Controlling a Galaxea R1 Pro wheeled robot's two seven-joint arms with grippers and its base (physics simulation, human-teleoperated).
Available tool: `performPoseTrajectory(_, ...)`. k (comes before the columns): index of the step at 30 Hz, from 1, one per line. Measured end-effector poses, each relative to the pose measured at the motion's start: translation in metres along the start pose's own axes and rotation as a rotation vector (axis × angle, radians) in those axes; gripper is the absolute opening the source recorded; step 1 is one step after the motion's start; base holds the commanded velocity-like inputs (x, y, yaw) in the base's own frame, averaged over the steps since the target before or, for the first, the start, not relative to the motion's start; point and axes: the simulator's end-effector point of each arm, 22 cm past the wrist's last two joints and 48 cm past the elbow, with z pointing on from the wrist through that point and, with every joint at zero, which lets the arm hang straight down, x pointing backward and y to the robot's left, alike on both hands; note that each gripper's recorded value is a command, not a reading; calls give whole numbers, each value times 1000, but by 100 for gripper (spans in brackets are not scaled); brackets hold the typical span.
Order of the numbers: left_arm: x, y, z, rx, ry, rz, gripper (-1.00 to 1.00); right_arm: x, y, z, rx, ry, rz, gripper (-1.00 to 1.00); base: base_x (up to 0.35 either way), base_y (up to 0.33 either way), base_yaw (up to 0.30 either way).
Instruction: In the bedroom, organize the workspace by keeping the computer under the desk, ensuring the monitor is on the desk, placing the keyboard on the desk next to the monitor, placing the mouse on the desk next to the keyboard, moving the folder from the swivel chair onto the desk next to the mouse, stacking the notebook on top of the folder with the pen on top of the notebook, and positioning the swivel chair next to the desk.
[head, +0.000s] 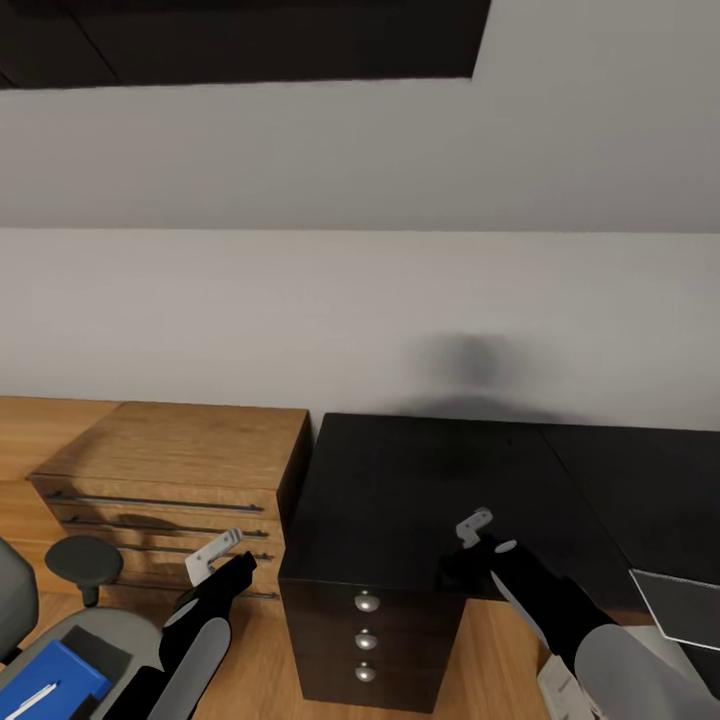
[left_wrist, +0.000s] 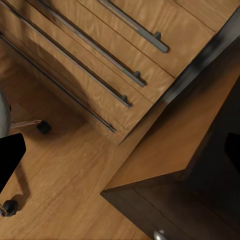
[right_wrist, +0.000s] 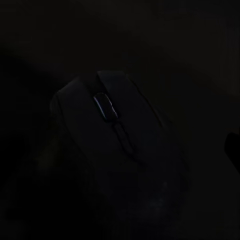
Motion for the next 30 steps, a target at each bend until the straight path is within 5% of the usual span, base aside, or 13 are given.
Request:
performPoseTrajectory(29, 8, 3, 9, -1, -1, 0, 100, -6, 3, 7, -1, -29, -2, 100, 0, 0, 0)
performPoseTrajectory(30, 8, 3, 9, -1, -1, 0, 100, -6, 3, 7, -1, -29, -2, -100, 0, 0, 0)
